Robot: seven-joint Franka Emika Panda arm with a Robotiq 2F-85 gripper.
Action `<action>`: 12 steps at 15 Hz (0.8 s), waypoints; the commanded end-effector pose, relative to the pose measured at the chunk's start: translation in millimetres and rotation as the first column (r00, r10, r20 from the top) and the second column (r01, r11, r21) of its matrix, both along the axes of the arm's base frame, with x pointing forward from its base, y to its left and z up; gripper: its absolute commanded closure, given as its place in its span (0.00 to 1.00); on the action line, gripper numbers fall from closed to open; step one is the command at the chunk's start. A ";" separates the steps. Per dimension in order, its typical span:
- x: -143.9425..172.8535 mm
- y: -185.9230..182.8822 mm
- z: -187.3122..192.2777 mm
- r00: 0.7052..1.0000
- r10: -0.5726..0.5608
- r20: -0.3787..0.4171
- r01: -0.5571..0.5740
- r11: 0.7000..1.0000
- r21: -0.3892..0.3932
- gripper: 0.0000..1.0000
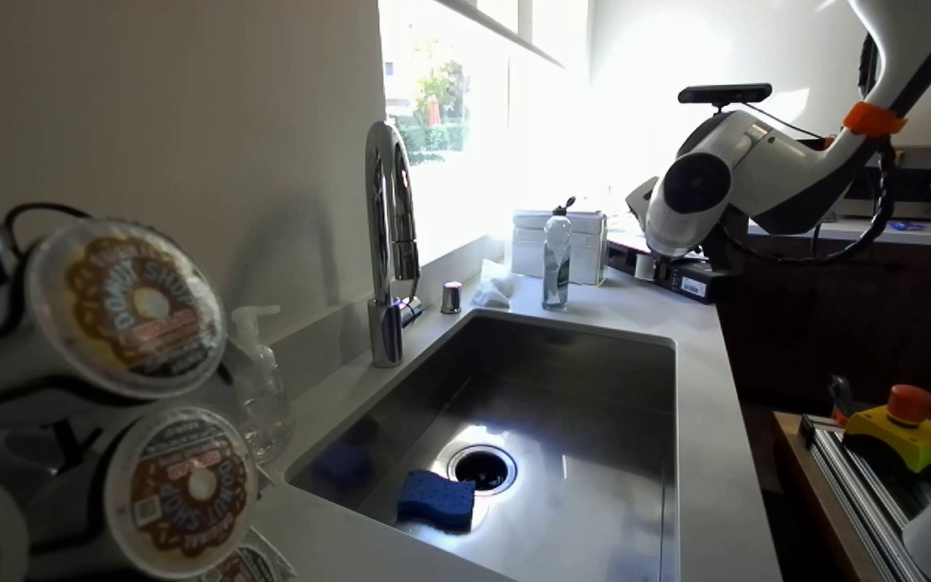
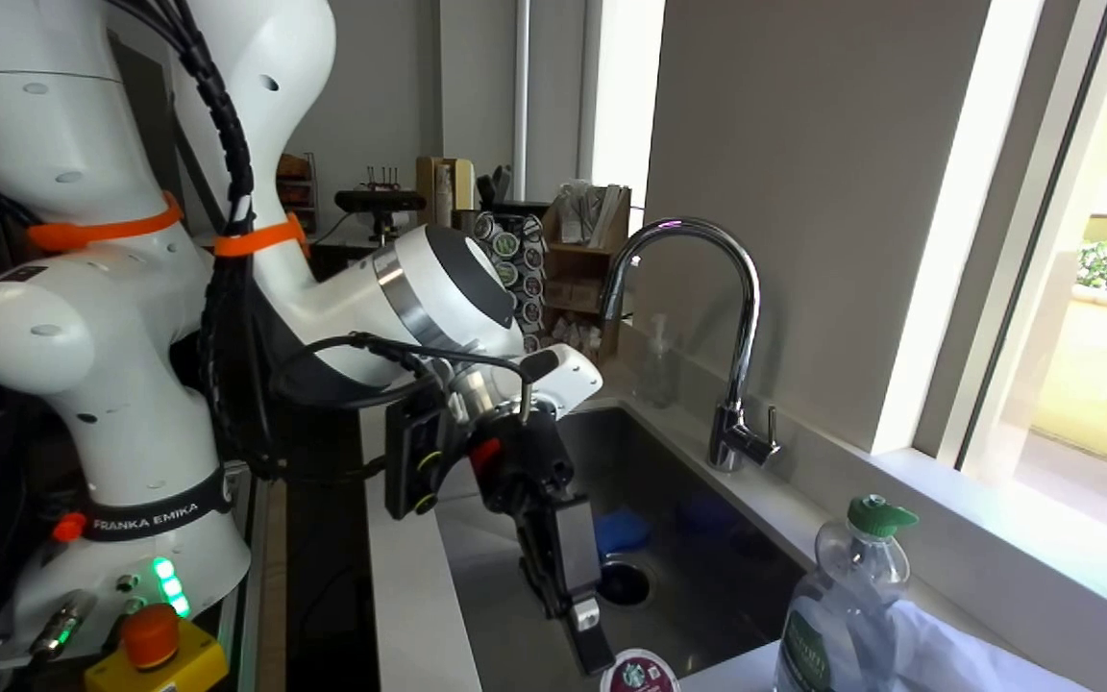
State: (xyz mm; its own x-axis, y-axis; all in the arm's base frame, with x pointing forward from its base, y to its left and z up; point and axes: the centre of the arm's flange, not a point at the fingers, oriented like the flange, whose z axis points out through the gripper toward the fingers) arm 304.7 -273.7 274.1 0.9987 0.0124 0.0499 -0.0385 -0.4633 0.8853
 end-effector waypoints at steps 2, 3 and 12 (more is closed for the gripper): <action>6.8 -4.3 -31.1 1.000 0.013 0.014 -0.013 1.000 -0.011 1.00; 1.4 1.2 -13.1 1.000 0.000 0.002 0.000 1.000 0.003 1.00; 1.3 -0.2 -32.4 1.000 0.012 -0.012 -0.013 1.000 -0.010 1.00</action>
State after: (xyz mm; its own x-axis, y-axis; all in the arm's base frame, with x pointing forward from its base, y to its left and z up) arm 307.2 -273.5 258.9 0.9988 0.0126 0.0483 -0.0369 -0.4649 0.8846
